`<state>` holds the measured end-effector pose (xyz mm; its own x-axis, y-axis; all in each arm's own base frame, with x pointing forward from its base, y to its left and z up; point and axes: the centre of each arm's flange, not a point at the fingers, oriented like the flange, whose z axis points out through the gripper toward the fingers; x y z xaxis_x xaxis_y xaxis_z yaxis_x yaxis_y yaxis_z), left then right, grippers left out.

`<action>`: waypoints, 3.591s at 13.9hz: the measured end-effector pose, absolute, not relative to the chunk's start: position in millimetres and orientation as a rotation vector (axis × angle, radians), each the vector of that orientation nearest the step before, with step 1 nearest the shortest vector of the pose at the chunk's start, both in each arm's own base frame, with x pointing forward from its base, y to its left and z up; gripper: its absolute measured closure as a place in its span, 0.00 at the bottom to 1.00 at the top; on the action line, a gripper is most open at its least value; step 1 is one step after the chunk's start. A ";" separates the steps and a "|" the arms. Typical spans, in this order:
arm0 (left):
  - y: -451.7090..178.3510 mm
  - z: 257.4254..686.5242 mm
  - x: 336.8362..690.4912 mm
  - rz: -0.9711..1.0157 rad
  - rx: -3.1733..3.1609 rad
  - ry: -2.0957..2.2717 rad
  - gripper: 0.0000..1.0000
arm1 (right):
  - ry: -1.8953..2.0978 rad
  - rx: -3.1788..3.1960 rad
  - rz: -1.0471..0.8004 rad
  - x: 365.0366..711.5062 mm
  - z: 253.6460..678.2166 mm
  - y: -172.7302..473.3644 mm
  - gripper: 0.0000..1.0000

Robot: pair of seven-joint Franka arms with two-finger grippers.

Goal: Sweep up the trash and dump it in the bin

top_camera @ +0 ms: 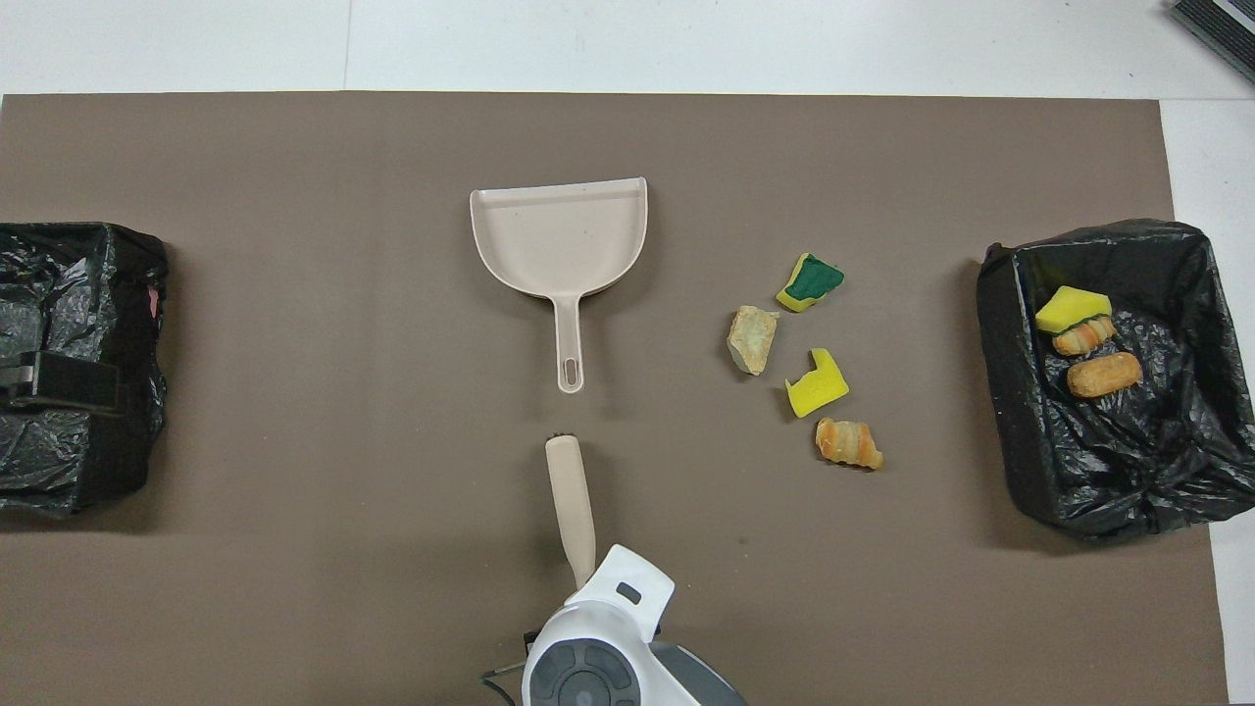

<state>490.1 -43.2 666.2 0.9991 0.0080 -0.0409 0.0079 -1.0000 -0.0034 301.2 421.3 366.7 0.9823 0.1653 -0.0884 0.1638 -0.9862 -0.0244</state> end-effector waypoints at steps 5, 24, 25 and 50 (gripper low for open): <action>-43.3 666.2 490.1 0.064 -3.138 -0.012 0.00 | -0.117 -3.189 0.199 312.6 427.0 366.5 0.74; -112.4 661.7 499.0 -0.078 -3.179 0.162 0.00 | 0.708 -3.269 0.465 372.3 383.9 135.4 0.74; -133.0 651.2 506.6 -0.123 -3.189 0.194 0.00 | 0.706 -3.271 0.442 367.5 375.8 138.8 0.74; -364.4 367.6 537.3 -0.075 -3.291 -0.077 0.11 | 0.380 -3.184 0.305 539.3 413.0 172.6 0.74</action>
